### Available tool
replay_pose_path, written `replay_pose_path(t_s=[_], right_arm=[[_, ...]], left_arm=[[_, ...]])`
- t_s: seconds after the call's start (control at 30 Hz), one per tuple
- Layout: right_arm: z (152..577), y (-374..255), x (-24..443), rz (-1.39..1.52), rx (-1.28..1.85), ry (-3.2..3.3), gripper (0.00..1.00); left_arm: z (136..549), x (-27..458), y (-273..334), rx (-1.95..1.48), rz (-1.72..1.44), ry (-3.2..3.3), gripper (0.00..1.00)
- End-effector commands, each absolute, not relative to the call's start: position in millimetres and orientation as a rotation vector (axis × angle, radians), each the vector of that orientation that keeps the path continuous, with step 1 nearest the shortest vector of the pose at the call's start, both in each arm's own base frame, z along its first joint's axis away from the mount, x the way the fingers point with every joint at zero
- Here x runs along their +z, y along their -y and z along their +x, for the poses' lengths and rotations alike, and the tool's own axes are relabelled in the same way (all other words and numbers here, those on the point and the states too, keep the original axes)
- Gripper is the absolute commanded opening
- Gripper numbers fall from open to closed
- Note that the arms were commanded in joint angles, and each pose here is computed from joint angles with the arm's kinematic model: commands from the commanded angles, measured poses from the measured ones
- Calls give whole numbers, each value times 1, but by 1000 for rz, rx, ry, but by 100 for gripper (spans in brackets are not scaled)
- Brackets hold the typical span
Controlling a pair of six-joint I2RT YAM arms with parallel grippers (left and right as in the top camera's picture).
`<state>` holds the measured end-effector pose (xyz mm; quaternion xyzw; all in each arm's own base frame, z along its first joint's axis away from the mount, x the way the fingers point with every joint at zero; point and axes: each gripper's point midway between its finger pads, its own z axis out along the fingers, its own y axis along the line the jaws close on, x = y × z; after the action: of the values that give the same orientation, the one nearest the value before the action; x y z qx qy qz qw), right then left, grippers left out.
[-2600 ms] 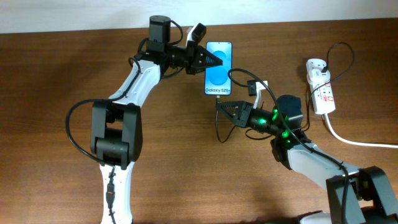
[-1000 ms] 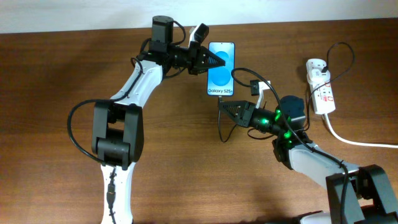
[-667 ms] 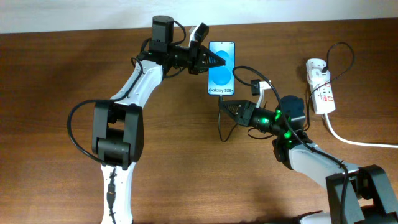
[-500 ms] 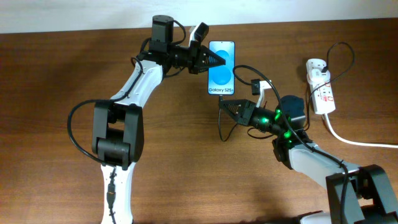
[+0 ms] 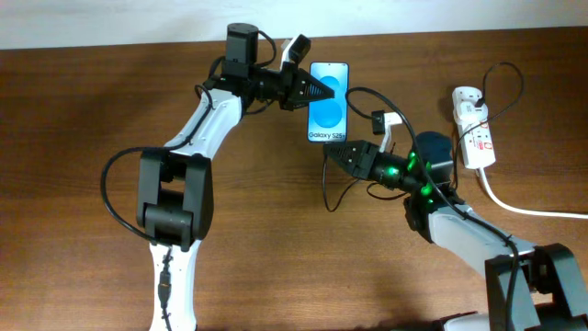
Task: Plug charger to phone and switch on socket
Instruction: 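Push the cable plug up into the phone's port with the right gripper, then lower the plugged-in phone flat onto the table with the left gripper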
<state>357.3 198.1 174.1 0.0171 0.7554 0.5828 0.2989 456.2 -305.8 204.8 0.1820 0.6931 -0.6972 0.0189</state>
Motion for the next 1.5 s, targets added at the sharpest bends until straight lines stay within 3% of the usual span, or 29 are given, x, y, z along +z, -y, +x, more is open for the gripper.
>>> replay_pose_path(t_s=[0.0, 0.07, 0.2, 0.47, 0.57, 0.67, 0.73, 0.9, 1.0, 1.13, 1.3, 1.47], right_arm=[[362, -195, 178, 14, 1511, -1998, 36], [360, -194, 172, 14, 1498, -2024, 44], [357, -193, 158, 20, 1470, -2079, 45], [355, -193, 153, 14, 1458, -2100, 45], [355, -191, 148, 26, 1444, -2119, 45], [356, -190, 144, 40, 1425, -2131, 46], [356, -190, 144, 31, 1420, -2130, 46], [354, -189, 138, 57, 1414, -2157, 46], [350, -186, 124, 122, 1401, -2228, 64], [351, -187, 121, 135, 1372, -2238, 69], [349, -196, 118, 126, 1342, -2249, 77], [349, -196, 118, 127, 1342, -2249, 79]], left_arm=[[459, 211, 289, -2159, 642, -2064, 0], [467, 211, 276, -2117, 645, -2031, 0], [481, 201, 256, -2027, 625, -1997, 0], [502, 100, 223, -1658, 270, -2317, 0], [502, 86, 218, -1588, 194, -2399, 0], [495, 55, 188, -1190, 145, -2682, 0], [494, 63, 166, -928, 165, -2807, 0], [482, 68, 144, -675, 227, -2920, 0], [486, 60, 145, -658, 190, -2926, 0], [481, 25, 146, -672, 146, -3001, 0], [481, 23, 145, -668, 146, -3005, 0], [483, 19, 137, -590, 140, -3017, 10]])
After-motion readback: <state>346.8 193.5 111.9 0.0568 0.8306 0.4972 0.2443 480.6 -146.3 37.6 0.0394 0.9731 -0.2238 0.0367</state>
